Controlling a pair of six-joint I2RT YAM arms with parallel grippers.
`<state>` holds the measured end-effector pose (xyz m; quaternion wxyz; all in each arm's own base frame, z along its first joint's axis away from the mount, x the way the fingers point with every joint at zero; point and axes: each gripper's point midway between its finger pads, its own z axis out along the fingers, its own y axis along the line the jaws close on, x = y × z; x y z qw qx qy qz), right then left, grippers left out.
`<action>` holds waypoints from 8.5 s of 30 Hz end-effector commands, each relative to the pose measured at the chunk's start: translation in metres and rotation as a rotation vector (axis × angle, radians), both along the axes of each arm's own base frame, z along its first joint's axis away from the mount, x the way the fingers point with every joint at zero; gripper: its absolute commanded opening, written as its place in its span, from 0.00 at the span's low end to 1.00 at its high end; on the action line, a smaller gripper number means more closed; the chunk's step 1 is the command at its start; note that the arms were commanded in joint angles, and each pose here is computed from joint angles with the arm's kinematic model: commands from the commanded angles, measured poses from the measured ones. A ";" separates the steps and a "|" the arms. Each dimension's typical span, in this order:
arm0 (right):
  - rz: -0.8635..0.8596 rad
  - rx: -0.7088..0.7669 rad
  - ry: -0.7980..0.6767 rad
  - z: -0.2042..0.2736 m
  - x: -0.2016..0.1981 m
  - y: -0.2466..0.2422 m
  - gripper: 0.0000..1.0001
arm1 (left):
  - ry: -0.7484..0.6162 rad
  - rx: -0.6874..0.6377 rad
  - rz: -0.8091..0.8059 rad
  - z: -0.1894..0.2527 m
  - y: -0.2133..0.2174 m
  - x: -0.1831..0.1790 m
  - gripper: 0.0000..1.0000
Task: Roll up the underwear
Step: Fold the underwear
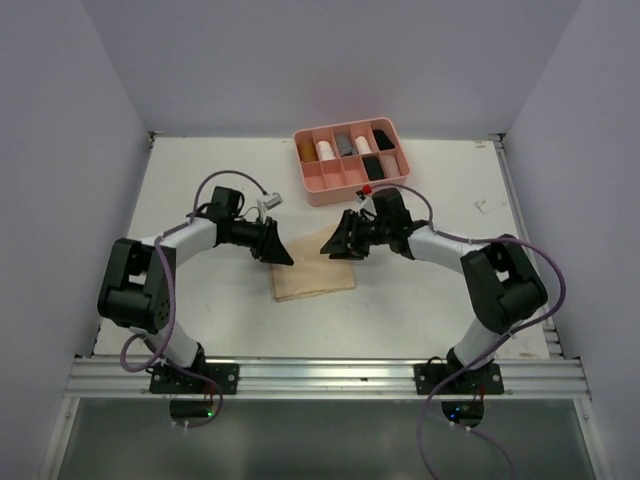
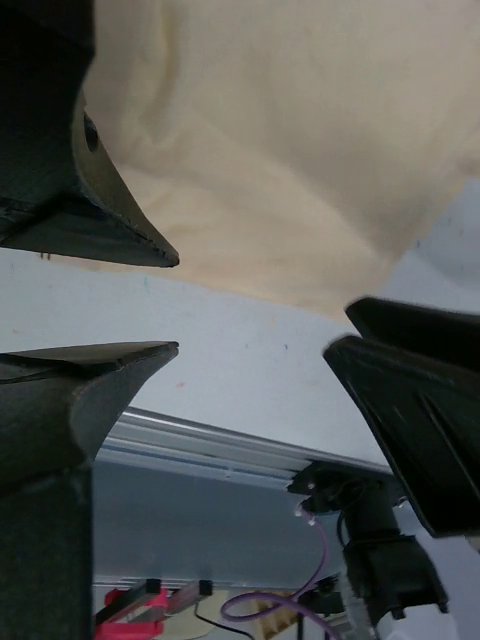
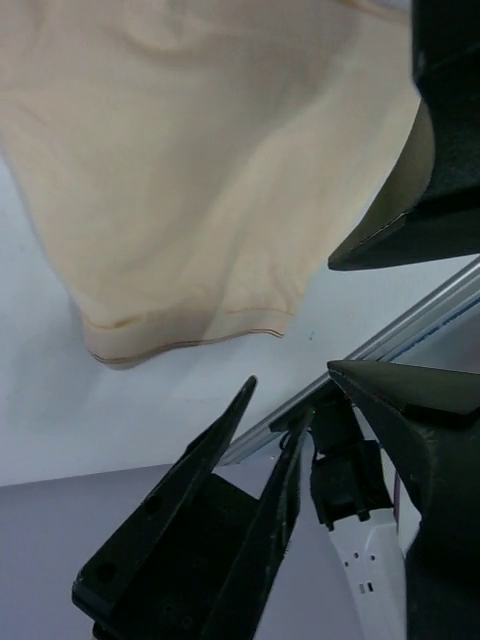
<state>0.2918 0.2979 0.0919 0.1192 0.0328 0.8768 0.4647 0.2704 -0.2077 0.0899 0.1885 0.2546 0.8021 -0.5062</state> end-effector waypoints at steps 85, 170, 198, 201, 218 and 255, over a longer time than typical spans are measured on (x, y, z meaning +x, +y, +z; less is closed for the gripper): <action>-0.275 0.207 -0.127 0.013 0.032 -0.030 0.62 | 0.019 -0.028 0.015 -0.008 0.010 0.043 0.47; 0.543 -0.503 -0.620 -0.027 -0.090 0.003 0.52 | -1.244 0.392 -0.843 -0.066 0.063 -0.047 0.48; 0.106 -0.161 -0.313 0.035 -0.006 0.001 0.49 | -0.829 0.324 -1.082 -0.070 0.056 -0.115 0.00; 0.111 -0.102 -0.280 0.030 0.012 0.026 0.48 | -0.802 0.318 -1.076 -0.062 0.054 -0.114 0.00; 0.291 0.136 -0.203 0.028 -0.007 0.139 0.38 | -0.641 0.265 -1.023 -0.043 0.045 -0.110 0.00; 0.385 -0.181 -0.246 0.016 -0.009 0.103 0.29 | -0.620 0.230 -0.885 -0.024 0.043 -0.059 0.00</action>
